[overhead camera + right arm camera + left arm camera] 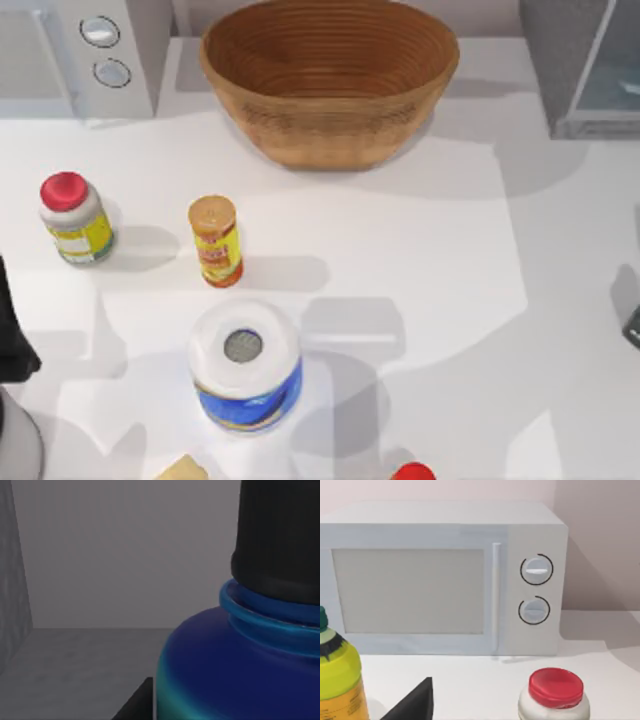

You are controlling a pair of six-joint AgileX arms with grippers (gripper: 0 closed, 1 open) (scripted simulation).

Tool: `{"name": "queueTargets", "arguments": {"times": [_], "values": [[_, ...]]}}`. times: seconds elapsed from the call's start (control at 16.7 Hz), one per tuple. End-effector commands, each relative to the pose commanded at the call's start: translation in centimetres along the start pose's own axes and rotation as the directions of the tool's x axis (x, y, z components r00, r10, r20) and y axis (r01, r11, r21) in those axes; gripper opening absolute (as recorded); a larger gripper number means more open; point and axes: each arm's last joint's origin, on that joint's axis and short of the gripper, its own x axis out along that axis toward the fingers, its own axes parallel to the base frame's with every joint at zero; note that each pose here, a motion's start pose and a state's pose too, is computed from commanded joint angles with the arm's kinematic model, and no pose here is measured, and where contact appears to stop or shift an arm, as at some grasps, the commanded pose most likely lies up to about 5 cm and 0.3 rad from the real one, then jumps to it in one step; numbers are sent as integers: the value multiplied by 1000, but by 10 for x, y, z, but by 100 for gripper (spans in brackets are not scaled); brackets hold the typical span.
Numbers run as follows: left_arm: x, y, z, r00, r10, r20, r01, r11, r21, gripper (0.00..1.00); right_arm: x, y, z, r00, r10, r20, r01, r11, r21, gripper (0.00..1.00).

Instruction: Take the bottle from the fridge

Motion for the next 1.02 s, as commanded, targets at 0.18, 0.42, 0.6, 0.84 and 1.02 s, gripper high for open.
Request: {"name": "queueTargets", "arguments": {"times": [0.18,0.42,0.6,0.84,1.02], "values": [[0,0,0,1000,0,0,0,1000,0,100,0,-2,2,1000,-3,2,3,1000,1,0],[0,0,0,1000,0,0,0,1000,0,100,0,-2,26,1000,-5,3,5,1000,0,0],[0,0,0,1000,0,0,0,1000,0,100,0,-2,45,1000,-4,-3,4,1000,2,0],[0,0,0,1000,0,0,0,1000,0,100,0,-2,51,1000,-3,2,3,1000,1,0],[0,0,0,1000,0,0,0,1000,0,100,-4,-2,50,1000,-4,0,4,1000,3,0]]}}
